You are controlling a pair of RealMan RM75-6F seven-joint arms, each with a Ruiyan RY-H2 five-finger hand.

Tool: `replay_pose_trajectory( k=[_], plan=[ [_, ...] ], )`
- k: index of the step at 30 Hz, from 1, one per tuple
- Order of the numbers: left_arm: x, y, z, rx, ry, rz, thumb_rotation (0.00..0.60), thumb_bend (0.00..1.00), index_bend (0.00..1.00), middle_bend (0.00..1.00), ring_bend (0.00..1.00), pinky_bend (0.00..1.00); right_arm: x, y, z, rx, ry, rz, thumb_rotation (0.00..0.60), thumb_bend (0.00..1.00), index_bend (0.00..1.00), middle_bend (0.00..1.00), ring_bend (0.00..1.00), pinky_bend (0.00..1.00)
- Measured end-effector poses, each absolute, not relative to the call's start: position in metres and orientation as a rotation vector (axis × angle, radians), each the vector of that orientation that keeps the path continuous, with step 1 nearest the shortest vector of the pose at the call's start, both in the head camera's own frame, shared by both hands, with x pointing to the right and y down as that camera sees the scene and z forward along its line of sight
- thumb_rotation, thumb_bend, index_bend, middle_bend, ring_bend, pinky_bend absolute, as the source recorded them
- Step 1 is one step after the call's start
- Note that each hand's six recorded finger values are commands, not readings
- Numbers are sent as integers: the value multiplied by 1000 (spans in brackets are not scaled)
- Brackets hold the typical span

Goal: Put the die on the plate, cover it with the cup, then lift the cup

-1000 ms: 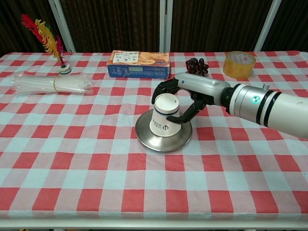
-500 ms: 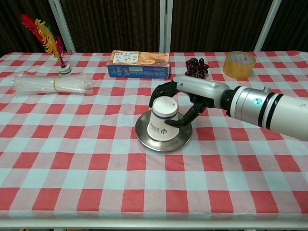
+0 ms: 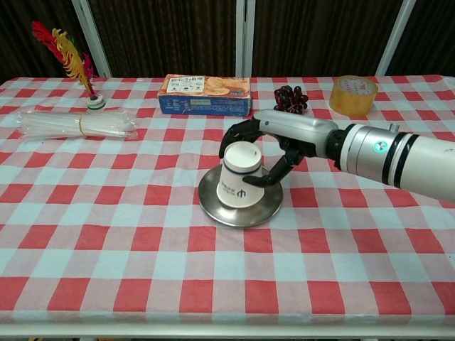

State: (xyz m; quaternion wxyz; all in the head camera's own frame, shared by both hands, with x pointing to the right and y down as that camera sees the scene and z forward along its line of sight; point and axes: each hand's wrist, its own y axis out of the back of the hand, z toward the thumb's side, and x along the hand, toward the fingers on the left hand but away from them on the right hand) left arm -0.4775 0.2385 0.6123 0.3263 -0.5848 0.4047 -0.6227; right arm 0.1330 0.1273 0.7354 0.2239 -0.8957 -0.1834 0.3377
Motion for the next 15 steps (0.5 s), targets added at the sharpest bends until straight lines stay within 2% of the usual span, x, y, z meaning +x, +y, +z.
replay_pose_trajectory(
  k=[4,10,15],
  plan=[
    [-478,238,612,-1532,1062,-1628,600,0,142,129,21,18,131,132,732,-2474,-458,915,600,327,532,363,172,150],
    [-480,240,613,-1533,1067,-1639,600,0,143,129,22,18,141,111,741,-2397,-552,980,600,330,532,361,172,150],
    [-478,239,613,-1535,1062,-1631,600,0,143,129,21,18,131,132,735,-2467,-474,932,600,331,531,364,171,150]
  ],
)
